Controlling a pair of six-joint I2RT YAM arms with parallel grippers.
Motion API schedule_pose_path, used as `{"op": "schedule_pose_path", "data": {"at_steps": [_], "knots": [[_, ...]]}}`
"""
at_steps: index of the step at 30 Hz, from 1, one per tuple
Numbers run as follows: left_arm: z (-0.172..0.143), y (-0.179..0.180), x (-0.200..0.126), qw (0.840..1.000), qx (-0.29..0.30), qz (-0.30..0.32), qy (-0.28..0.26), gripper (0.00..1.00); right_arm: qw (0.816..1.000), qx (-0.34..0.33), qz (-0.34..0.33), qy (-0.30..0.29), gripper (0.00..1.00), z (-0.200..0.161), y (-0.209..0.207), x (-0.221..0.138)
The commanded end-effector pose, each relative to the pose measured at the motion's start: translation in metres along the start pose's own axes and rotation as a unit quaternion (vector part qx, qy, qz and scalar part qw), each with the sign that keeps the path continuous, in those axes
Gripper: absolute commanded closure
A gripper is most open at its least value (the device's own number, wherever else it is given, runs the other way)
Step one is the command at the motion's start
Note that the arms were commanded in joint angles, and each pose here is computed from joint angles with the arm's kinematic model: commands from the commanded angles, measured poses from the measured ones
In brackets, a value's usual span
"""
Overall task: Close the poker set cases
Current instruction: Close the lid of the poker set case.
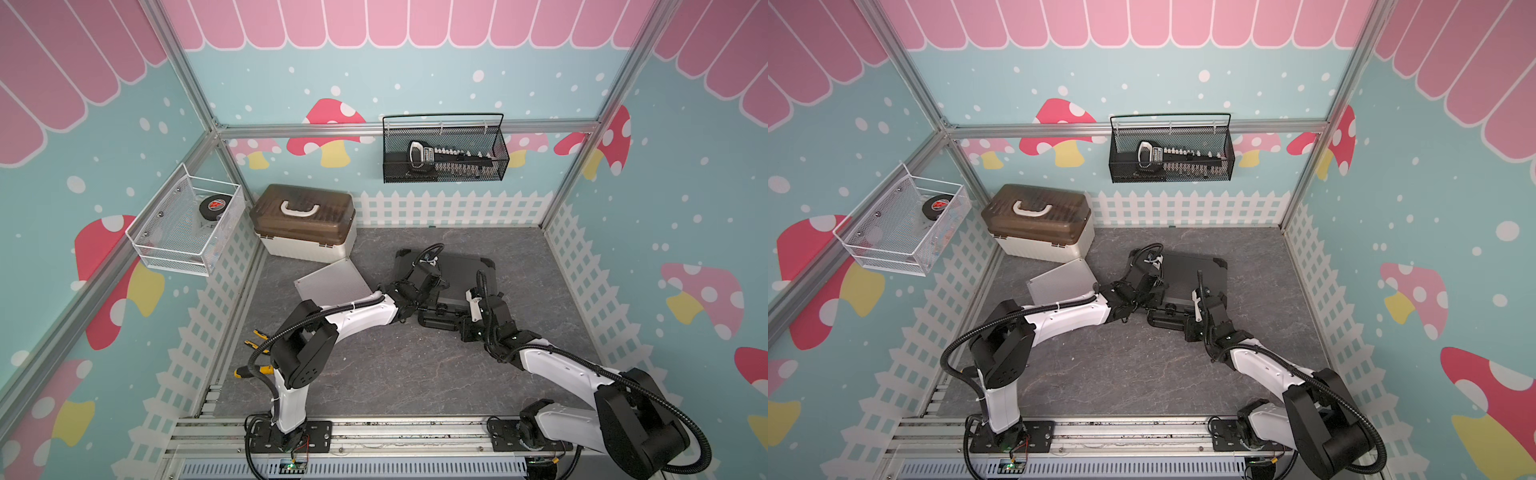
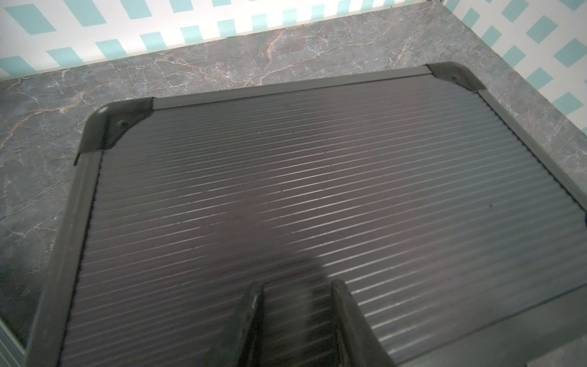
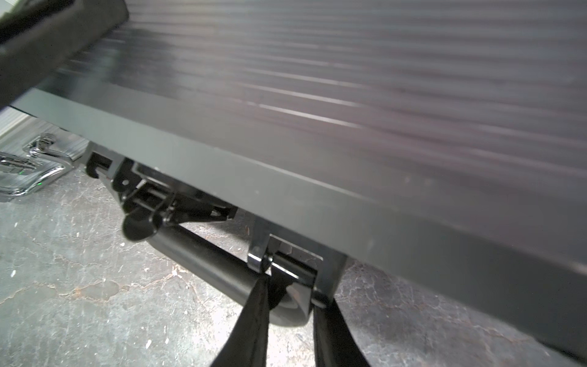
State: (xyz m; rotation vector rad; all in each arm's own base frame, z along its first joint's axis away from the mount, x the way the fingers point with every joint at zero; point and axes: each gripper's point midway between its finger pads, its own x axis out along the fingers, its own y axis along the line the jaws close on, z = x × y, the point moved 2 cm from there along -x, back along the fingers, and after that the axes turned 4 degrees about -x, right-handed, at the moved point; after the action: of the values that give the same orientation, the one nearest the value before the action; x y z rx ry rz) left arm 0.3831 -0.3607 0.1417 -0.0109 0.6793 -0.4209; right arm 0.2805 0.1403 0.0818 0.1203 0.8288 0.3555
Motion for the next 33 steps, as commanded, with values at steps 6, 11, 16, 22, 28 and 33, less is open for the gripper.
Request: {"op": "schedule_pose_path", "data": {"at_steps": [6,11,16,22,28,33], "knots": [[-0.03,0.005,0.017,0.999,-0.007,0.002,0.043,0.64,0.999,-0.026,-0.019,-0.023,0.7,0.016,0.001,-0.001],[-0.038,0.008,0.02,0.999,-0.014,0.003,0.047,0.65,0.999,-0.029,-0.023,-0.029,0.61,0.023,0.002,-0.009],[-0.05,0.013,0.023,0.998,-0.021,0.001,0.055,0.65,0.998,-0.035,-0.029,-0.047,0.53,0.036,0.004,-0.022],[-0.062,0.02,0.025,0.998,-0.03,0.005,0.062,0.66,0.996,-0.062,-0.026,-0.055,0.46,0.055,0.014,-0.039],[-0.067,0.026,0.027,0.997,-0.04,0.004,0.063,0.67,0.987,-0.147,-0.033,-0.053,0.24,0.062,0.019,-0.041],[-0.067,0.03,0.028,0.997,-0.06,-0.008,0.055,0.67,0.977,-0.202,-0.052,-0.044,0.2,0.072,0.018,-0.034]]}}
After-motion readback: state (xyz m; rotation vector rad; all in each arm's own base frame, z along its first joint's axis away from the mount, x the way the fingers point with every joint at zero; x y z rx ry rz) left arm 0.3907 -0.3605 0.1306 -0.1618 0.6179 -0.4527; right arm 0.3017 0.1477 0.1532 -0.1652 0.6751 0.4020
